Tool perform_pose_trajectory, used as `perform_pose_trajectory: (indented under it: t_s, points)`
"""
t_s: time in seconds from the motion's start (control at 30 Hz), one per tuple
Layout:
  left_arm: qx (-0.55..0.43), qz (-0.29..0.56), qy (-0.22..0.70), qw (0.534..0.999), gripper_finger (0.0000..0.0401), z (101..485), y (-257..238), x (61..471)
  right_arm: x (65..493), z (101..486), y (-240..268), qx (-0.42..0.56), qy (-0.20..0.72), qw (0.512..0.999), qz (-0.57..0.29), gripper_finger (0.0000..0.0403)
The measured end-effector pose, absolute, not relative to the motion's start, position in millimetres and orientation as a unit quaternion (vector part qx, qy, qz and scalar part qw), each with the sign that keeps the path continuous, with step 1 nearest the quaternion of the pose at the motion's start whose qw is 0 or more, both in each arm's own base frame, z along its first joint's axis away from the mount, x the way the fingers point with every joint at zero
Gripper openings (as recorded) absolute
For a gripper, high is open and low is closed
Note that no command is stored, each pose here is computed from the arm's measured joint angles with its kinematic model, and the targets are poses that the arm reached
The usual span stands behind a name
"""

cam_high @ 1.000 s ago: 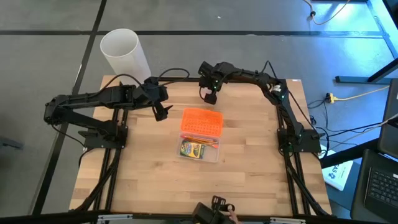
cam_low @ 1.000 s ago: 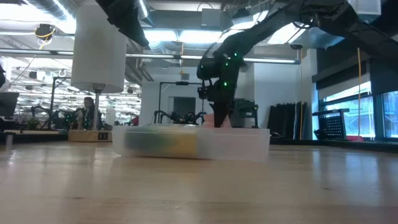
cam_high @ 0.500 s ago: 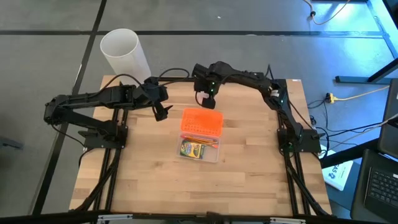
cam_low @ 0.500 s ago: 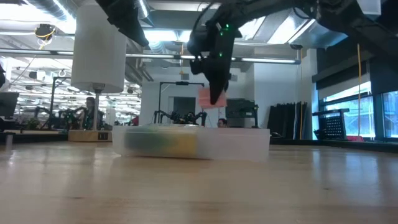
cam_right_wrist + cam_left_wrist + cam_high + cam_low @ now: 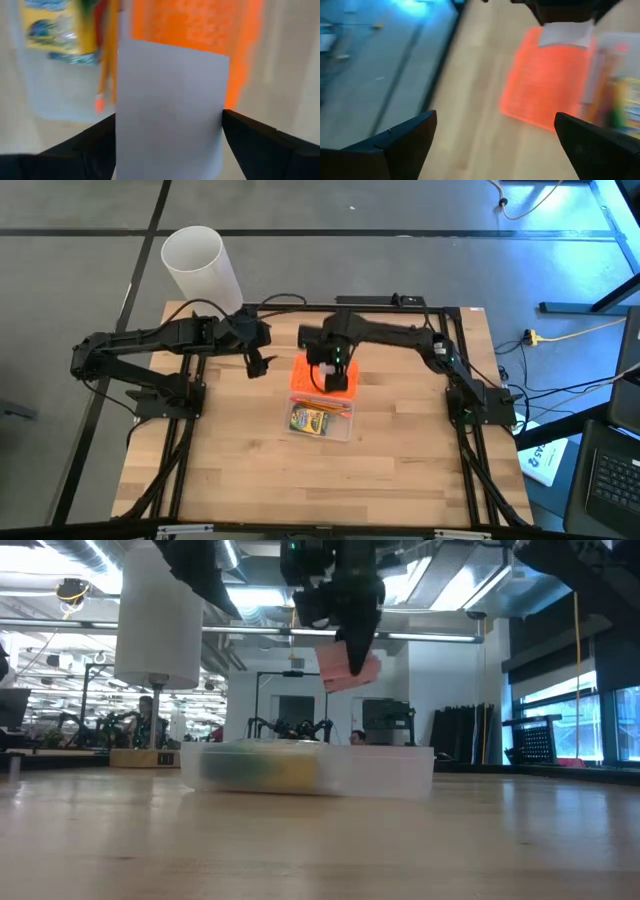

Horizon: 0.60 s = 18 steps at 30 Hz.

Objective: Pack school essentials
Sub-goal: Put the pink sticky notes into the orange supply box

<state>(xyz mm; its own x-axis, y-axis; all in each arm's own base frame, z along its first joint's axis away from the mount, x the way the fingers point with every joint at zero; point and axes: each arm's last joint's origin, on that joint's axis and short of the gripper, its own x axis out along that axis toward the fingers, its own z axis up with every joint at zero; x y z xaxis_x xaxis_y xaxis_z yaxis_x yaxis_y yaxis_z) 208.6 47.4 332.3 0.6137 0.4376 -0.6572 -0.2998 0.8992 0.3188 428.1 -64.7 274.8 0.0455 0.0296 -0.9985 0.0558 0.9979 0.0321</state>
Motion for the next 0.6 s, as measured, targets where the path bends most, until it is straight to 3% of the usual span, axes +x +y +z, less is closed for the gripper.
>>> perform_pose_trajectory:
  t_s: [0.33, 0.6]
  points:
    - [0.071, 0.080, 0.387, 0.916, 0.0398, 331, 33, 210, 434, 275, 29, 0.051, 0.687, 0.725, -0.019, 0.0329]
    - [0.101, 0.009, 0.388, 0.916, 0.0398, 332, 13, 206, 437, 273, 64, 0.051, 0.656, 0.750, -0.072, 0.0329]
